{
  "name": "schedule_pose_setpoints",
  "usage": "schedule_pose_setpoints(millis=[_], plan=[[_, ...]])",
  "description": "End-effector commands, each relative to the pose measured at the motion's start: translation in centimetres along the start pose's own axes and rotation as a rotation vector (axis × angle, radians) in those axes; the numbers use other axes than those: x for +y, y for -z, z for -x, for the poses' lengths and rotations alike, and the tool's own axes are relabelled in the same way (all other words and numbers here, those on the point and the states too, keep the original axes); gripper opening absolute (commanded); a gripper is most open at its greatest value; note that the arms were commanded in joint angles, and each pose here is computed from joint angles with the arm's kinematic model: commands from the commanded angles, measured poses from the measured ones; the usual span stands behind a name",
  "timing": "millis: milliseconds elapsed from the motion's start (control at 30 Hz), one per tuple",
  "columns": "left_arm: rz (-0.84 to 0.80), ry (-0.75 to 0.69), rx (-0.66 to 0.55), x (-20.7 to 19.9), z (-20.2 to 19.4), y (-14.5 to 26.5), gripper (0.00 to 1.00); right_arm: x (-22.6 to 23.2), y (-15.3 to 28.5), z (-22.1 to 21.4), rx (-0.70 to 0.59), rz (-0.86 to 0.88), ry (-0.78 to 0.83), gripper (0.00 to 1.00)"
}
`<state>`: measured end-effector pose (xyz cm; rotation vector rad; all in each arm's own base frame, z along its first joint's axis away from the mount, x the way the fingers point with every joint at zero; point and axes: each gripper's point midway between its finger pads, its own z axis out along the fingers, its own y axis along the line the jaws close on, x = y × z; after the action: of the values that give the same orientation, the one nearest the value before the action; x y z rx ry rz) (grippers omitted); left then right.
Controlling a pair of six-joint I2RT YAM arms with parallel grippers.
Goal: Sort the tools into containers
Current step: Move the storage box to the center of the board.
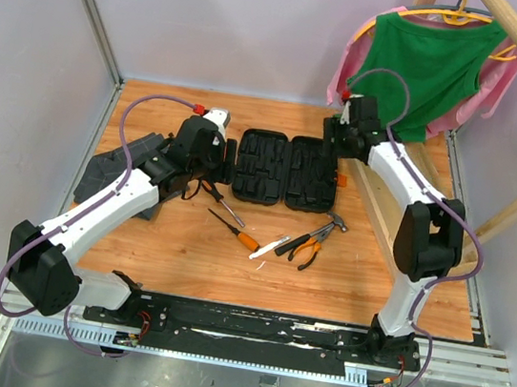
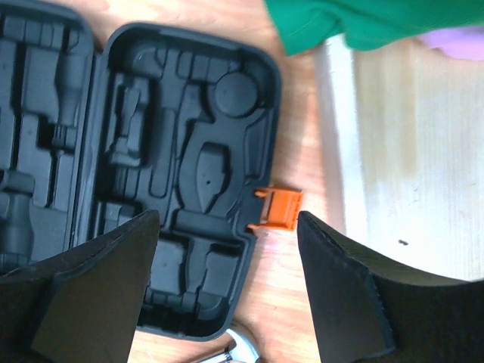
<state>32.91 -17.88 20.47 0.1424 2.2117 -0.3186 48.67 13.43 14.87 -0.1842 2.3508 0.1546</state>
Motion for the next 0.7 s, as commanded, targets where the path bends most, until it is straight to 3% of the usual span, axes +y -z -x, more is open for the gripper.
schedule_pose_setpoints(millis=[0,333,667], plan=[[-0.007,0.017,-0.034,0.2,0.7,0.5,0.61,1.4,0.4,-2.1,0.023,-0.048,0.087,0.74],[0.032,0.042,-0.030,0.8,0.7,0.3,0.61,6.7,1.9,-5.4,0.005,0.151,-0.034,0.73],[0.059,0.164,-0.051,1.5,-0.8,0.8,0.60,12.3,0.3,-5.5,0.027,0.194,-0.071,0.71]])
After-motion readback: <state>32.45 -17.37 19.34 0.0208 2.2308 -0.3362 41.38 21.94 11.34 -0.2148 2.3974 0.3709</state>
